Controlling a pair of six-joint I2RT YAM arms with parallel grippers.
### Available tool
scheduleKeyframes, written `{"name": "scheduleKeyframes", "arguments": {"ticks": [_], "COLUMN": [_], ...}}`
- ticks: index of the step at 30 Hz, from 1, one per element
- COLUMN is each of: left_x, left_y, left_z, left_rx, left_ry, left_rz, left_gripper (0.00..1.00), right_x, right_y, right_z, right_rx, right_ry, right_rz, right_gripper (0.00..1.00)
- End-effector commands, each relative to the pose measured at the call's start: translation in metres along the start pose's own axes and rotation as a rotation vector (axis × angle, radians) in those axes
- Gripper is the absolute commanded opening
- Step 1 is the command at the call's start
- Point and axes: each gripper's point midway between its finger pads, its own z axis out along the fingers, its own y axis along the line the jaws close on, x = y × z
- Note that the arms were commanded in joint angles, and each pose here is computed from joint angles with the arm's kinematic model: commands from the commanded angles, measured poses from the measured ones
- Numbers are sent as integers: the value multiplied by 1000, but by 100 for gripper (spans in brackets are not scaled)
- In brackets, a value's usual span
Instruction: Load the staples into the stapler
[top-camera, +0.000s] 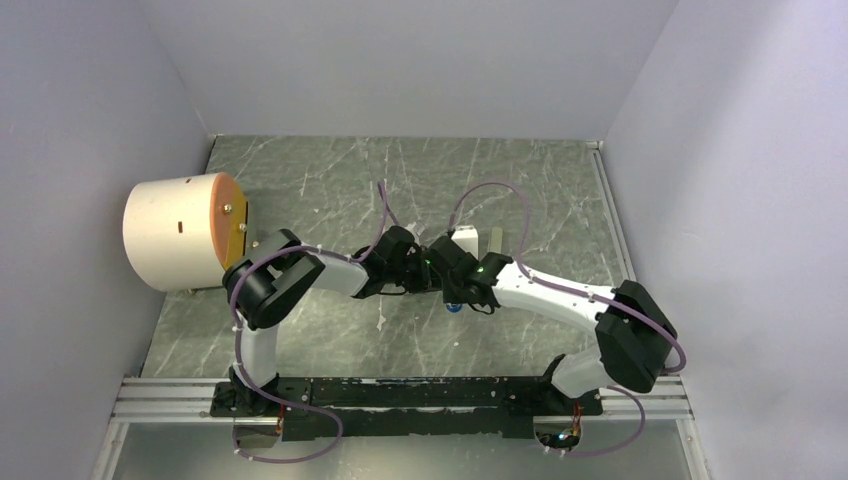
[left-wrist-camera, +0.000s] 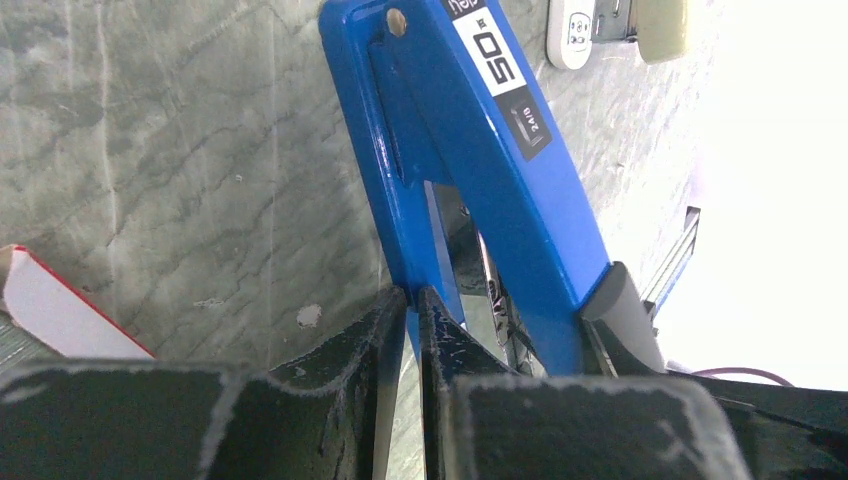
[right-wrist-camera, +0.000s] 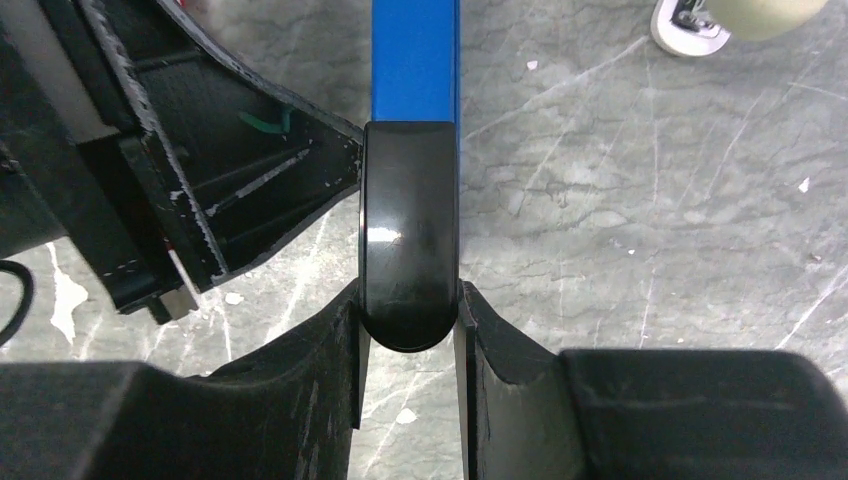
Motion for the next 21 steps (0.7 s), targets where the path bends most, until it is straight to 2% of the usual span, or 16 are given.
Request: {"name": "scheduleKeyframes", "arguments": {"ticks": [1,8,14,17,21], "left_x": [64,59,54,53,50], "left_y": [134,116,106,101,94], "left_z": [-17,-17,-19,-21,-25], "left_rx": [-451,-372,-340,-323,-308], "left_ry": [155,141,129,129,120], "left_rz": [20,37,55,63,77], "left_gripper": [20,20,20,20,21], "right_x": [17,42,77,84,57], "right_y": [1,-6,-11,-15,-7], "right_z": [12,33,52,56,47], "right_rx": [6,45,89,114,100], "right_ry": [34,97,220,241,175], "right_rz": [11,-40,-47,-55,-38], "right_gripper": [14,14,11,11,21]}}
